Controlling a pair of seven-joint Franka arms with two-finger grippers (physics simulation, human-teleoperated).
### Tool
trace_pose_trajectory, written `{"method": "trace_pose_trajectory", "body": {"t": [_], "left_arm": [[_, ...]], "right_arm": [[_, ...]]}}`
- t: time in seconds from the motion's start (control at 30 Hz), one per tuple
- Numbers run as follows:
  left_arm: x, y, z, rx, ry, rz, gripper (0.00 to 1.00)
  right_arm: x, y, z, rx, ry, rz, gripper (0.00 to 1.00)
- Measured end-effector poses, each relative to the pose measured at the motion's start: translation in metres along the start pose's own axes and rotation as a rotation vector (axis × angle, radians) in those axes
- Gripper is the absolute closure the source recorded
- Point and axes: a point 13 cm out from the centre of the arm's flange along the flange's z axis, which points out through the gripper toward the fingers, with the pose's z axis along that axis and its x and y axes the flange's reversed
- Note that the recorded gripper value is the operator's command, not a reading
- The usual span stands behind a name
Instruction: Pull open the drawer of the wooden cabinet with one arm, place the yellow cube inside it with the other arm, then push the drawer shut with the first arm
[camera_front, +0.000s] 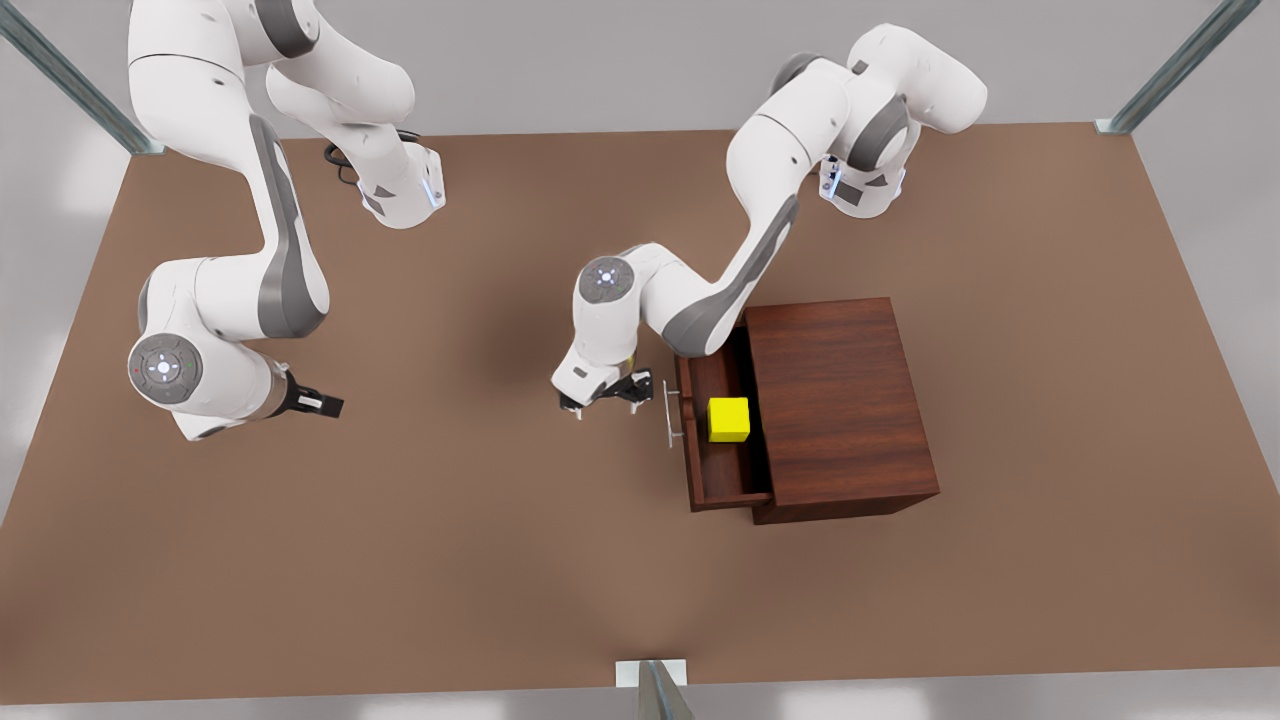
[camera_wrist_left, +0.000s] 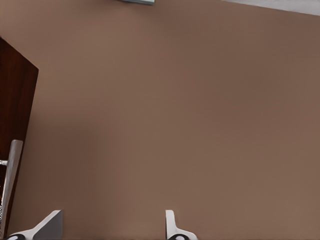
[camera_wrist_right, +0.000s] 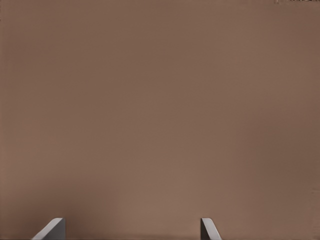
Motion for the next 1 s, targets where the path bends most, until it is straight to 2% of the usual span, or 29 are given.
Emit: {"method": "trace_pose_trajectory", "body": {"t": [0.33, 0.53, 1.0], "left_arm": [[-0.014, 0.020, 0.027, -0.012, 0.029, -0.134, 0.00], [-0.007, 0.029, 0.049, -0.050, 0.044, -0.151, 0.00], [-0.013, 0.066, 0.048, -0.145, 0.092, -0.142, 0.00]], "right_arm": [[-0.002, 0.001, -0.001, -0.002, -0.002, -0.061, 0.00], [-0.003, 0.000, 0.001, -0.001, 0.001, -0.083, 0.00], [-0.003, -0.001, 0.001, -0.003, 0.003, -0.114, 0.00]]}}
